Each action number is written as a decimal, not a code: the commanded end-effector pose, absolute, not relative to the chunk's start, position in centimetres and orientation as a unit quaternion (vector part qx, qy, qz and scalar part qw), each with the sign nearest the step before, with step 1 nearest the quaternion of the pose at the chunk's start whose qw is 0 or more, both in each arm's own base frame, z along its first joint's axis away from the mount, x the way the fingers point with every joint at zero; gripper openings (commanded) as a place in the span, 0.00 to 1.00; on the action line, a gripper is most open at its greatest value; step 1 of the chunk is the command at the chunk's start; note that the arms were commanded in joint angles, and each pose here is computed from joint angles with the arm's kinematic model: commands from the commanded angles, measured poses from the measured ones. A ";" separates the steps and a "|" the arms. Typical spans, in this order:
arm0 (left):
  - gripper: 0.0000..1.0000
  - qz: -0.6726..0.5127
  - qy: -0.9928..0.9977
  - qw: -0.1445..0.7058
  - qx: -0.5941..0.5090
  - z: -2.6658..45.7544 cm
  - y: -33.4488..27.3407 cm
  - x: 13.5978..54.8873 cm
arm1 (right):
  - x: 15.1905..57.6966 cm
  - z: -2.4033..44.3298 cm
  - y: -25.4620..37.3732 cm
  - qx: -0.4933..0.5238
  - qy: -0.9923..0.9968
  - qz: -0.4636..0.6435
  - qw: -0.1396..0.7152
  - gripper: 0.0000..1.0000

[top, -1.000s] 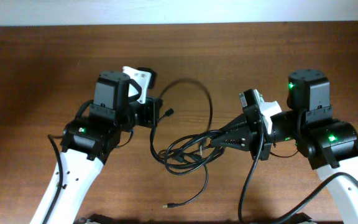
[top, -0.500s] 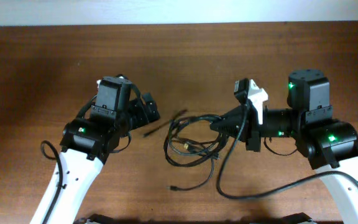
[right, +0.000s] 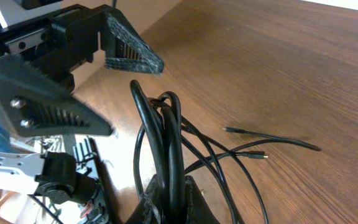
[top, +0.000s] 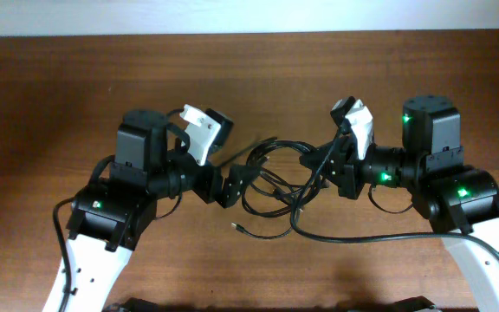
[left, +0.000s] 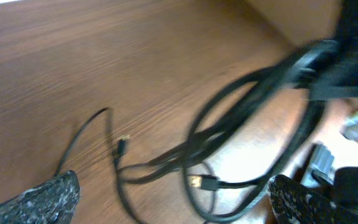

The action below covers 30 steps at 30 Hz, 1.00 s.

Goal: Untangle cables

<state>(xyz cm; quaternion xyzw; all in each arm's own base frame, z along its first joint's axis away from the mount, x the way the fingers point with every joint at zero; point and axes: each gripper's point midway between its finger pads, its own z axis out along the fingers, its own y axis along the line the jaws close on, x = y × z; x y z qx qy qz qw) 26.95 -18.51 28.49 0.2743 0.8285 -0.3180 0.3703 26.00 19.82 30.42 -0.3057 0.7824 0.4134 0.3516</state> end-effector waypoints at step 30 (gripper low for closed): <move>0.00 -0.452 0.806 0.362 0.123 33.5 -20.3 28.3 | 27.4 27.3 18.3 -0.258 0.839 0.359 0.318 0.87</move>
